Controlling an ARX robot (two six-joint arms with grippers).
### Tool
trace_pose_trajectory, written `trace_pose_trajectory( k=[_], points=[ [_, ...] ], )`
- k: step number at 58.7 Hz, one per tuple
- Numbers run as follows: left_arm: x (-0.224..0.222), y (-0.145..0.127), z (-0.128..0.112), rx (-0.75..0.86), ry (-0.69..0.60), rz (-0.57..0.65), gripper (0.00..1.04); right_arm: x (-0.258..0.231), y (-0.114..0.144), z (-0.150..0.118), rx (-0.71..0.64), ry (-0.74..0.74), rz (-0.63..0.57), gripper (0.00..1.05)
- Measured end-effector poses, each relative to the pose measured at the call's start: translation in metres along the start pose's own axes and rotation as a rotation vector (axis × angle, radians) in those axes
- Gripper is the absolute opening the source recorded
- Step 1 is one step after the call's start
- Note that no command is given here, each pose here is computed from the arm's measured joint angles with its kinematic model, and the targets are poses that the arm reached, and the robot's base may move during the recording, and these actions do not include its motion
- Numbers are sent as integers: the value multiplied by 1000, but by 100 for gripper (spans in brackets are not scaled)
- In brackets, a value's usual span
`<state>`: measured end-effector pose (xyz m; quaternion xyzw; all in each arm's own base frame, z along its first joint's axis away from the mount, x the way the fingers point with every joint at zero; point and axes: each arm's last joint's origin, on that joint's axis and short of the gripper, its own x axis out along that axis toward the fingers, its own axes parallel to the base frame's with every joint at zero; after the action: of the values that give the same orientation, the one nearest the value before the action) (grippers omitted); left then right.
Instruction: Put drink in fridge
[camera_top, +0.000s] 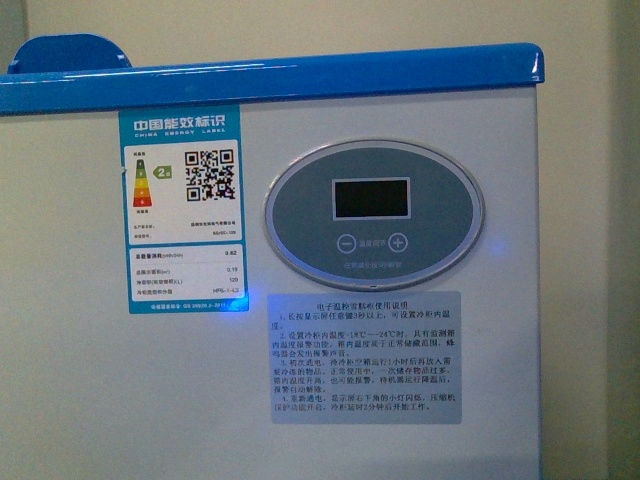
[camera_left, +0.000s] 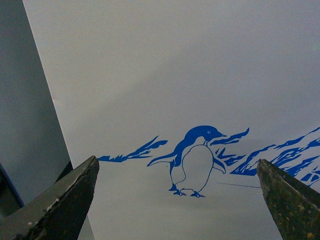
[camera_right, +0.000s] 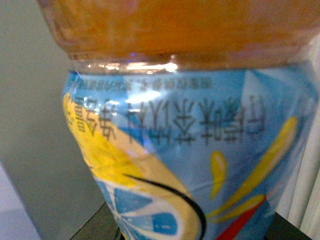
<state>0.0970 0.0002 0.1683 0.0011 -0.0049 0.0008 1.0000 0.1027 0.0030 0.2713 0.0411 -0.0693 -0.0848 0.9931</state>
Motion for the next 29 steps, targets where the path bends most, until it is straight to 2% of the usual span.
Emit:
trace_pose_trajectory(
  k=[29],
  points=[
    [0,0,0,0,0,0,97,0,0,-1,-1,2,0,36]
  ],
)
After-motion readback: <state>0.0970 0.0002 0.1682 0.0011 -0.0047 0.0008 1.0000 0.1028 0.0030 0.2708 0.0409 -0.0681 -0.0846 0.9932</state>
